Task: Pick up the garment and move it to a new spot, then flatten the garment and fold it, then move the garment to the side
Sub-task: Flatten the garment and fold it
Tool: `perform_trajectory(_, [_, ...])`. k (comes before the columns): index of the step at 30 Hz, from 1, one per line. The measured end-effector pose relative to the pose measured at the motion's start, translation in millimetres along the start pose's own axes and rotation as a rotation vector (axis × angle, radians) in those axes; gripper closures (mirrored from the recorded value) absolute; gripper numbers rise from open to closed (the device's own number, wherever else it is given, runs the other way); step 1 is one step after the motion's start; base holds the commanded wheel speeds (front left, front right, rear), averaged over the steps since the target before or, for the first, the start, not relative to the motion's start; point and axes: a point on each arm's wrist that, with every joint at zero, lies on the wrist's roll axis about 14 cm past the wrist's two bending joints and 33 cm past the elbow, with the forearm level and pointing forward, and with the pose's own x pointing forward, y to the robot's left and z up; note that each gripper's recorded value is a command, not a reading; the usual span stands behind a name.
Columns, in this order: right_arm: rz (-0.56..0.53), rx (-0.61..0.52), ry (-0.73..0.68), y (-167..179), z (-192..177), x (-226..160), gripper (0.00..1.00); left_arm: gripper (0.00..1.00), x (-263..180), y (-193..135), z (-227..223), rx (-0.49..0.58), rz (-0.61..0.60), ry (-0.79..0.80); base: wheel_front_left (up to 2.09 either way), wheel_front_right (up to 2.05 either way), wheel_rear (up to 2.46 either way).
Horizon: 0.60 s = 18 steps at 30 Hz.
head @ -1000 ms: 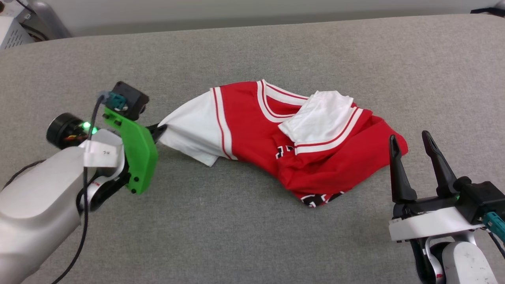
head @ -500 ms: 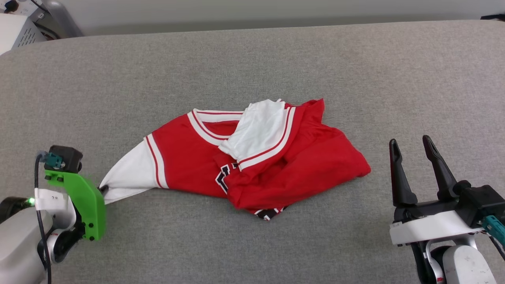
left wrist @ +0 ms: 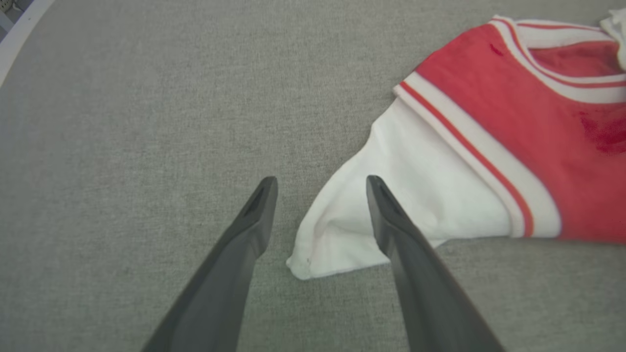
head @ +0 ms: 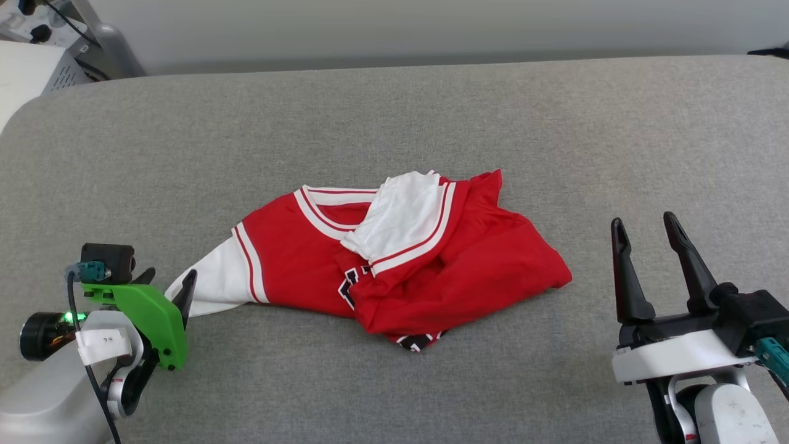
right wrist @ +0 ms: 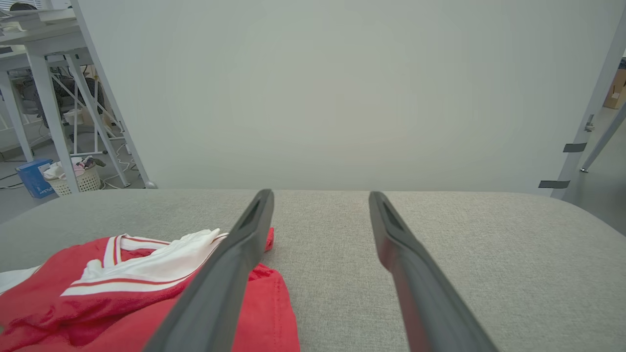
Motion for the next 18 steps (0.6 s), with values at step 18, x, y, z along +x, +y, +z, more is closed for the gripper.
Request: perform_trajectory(18, [0.202, -0.229, -0.318, 14.2, 115.0, 47.4, 0.00, 0.00, -82.5, -29.4, 105.5, 0.066, 0.187, -0.640, 0.00, 0.00, 0.00])
